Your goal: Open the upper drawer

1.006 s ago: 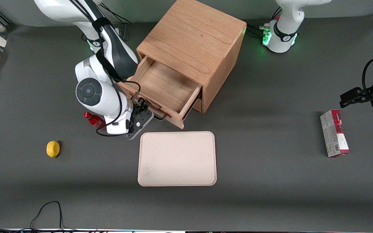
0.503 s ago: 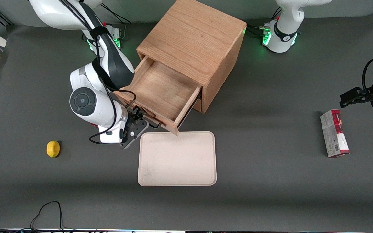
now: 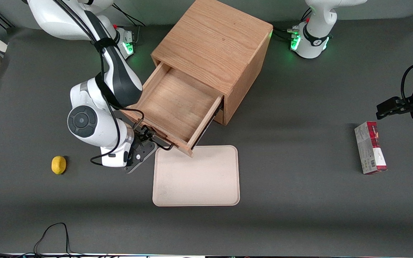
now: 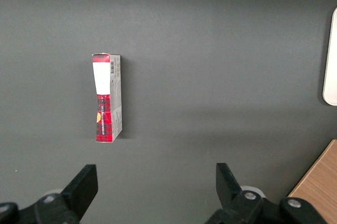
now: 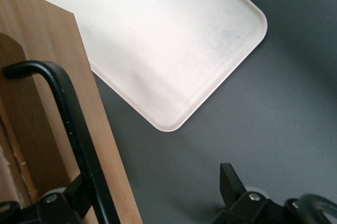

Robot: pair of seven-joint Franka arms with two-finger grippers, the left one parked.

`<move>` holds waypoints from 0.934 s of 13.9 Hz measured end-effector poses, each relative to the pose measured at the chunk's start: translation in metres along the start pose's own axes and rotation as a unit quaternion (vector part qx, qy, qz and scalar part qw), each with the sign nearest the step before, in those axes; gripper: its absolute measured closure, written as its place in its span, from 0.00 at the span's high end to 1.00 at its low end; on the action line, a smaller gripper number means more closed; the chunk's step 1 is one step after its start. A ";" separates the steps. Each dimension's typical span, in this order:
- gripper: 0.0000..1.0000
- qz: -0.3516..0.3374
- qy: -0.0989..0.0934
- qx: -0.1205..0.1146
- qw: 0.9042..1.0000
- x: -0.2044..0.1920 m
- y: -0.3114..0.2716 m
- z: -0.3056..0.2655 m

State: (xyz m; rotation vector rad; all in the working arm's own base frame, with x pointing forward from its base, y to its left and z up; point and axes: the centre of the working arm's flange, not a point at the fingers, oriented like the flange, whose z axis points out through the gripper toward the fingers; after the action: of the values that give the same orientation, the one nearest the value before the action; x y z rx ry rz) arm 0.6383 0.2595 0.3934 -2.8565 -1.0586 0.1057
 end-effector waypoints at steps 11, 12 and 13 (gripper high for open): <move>1.00 0.008 -0.014 0.007 1.000 0.003 0.016 -0.013; 1.00 0.006 -0.012 0.007 1.000 0.004 0.015 -0.034; 1.00 0.006 -0.008 0.006 1.000 0.005 0.015 -0.046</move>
State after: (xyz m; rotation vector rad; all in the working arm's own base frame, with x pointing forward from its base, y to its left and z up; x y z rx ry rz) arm 0.6558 0.2484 0.4372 -2.8567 -1.0414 0.1348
